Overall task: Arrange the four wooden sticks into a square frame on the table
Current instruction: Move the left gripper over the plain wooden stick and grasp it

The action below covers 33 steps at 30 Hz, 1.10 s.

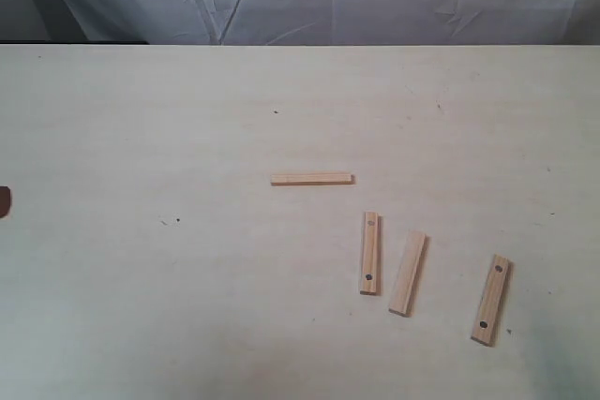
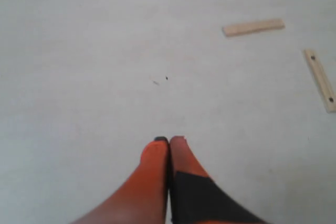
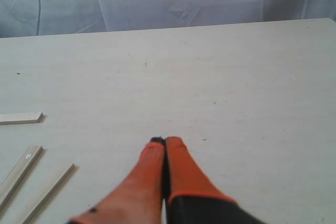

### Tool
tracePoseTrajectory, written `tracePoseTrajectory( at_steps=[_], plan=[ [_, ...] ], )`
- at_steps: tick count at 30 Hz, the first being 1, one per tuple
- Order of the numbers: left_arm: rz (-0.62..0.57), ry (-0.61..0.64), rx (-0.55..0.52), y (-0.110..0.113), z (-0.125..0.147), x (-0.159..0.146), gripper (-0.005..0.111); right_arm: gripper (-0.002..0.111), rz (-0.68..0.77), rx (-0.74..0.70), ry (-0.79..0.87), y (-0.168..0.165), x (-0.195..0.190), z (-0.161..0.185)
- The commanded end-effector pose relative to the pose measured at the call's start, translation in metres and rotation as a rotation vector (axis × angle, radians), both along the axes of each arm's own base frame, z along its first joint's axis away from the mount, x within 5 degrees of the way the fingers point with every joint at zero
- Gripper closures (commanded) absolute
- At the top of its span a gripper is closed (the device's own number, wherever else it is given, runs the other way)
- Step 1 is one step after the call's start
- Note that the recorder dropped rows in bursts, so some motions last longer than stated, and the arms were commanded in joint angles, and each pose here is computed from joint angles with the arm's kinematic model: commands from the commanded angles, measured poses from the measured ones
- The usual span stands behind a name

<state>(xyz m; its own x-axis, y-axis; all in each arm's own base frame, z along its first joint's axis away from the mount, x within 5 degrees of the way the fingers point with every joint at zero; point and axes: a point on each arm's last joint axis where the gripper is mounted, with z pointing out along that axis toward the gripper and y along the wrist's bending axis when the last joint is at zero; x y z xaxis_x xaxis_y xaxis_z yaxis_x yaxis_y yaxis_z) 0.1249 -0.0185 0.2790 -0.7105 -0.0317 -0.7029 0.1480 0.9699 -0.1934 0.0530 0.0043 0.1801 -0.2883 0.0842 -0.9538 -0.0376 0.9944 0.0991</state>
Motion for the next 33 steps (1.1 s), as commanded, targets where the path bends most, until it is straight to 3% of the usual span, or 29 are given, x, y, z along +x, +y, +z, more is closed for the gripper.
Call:
tracePoseTrajectory(
  at_steps=[1, 5, 10, 17, 25, 33],
  plan=[
    [-0.115, 0.113, 0.009, -0.010, -0.003, 0.028, 0.107, 0.109, -0.005, -0.003, -0.021, 0.000, 0.000, 0.001],
    [-0.244, 0.157, 0.025, -0.034, 0.001, 0.048, 0.107, 0.109, -0.005, -0.003, -0.021, 0.000, 0.000, 0.001],
    [-0.304, 0.183, 0.054, -0.073, 0.000, 0.069, 0.107, 0.109, -0.005, -0.003, -0.021, 0.000, 0.000, 0.001],
    [-0.415, 0.265, 0.081, -0.157, -0.021, 0.093, 0.107, 0.109, -0.005, -0.003, -0.021, 0.000, 0.000, 0.001],
    [-0.453, 0.337, 0.159, -0.253, -0.055, 0.119, 0.107, 0.109, -0.005, -0.003, -0.021, 0.000, 0.000, 0.001],
    [-0.459, 0.426, 0.202, -0.320, -0.088, 0.135, 0.107, 0.109, -0.005, -0.003, -0.021, 0.000, 0.000, 0.001]
  ],
)
